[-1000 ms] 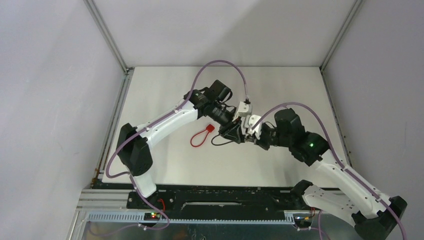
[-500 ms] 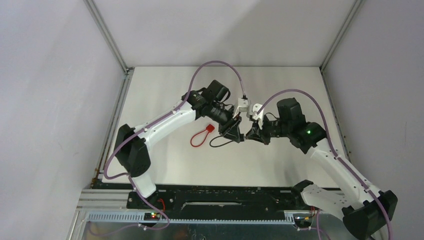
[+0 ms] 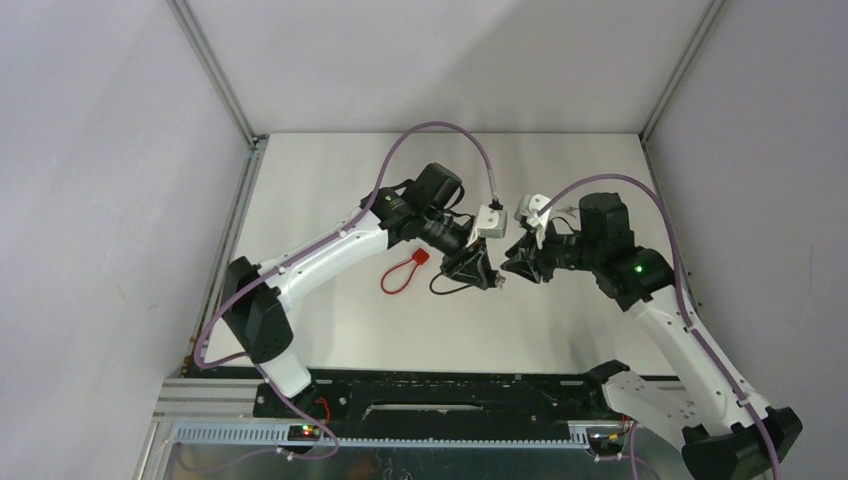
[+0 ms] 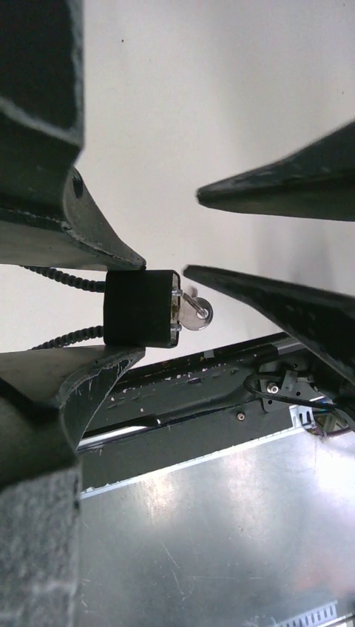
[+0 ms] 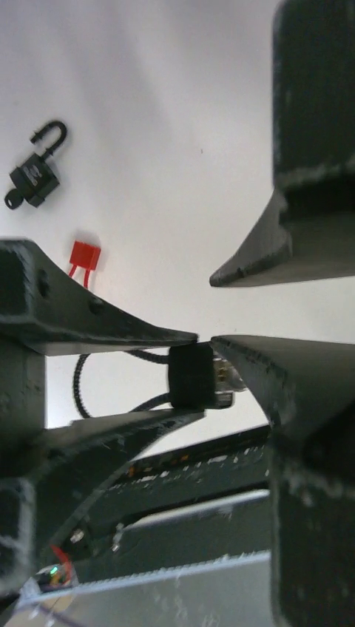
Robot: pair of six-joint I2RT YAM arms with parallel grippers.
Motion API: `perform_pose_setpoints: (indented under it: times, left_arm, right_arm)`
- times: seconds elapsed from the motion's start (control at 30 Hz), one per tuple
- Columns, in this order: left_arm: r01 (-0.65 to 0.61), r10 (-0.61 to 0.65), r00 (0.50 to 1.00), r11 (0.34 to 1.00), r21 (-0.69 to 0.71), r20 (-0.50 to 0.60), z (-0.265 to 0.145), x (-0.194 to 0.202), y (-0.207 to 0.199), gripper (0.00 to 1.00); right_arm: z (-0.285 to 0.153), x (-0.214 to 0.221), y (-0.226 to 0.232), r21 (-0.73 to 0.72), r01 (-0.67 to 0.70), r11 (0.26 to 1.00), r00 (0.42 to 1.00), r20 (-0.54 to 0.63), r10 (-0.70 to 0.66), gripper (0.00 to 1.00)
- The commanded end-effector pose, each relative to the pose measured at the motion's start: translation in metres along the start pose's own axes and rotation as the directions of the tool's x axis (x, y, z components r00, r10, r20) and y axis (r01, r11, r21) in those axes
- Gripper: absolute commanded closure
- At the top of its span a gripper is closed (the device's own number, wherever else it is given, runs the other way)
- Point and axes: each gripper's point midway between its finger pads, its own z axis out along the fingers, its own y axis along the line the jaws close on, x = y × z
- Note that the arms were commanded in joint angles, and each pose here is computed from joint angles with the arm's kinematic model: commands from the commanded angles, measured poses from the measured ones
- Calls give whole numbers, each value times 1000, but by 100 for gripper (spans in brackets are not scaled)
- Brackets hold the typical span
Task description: Unlock with the key
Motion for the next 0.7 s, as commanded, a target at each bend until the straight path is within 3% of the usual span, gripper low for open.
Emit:
perform_pose_setpoints:
  times: [0.0, 0.27, 0.67]
  left_arm:
    - [-44, 40, 996, 998, 45, 82, -12, -17, -12, 100]
    - [22, -40, 990, 991, 130, 133, -14, -24, -18, 100]
    - [92, -135, 978, 964, 248, 161, -8, -29, -27, 100]
  right_arm:
    - [-16, -5, 7, -10, 158, 987, 987, 17, -158, 63]
    - [-37, -1, 28, -31, 403, 915, 915, 4, -403, 61]
    - [-33, -19, 43, 37, 600, 799, 800, -15, -600, 65]
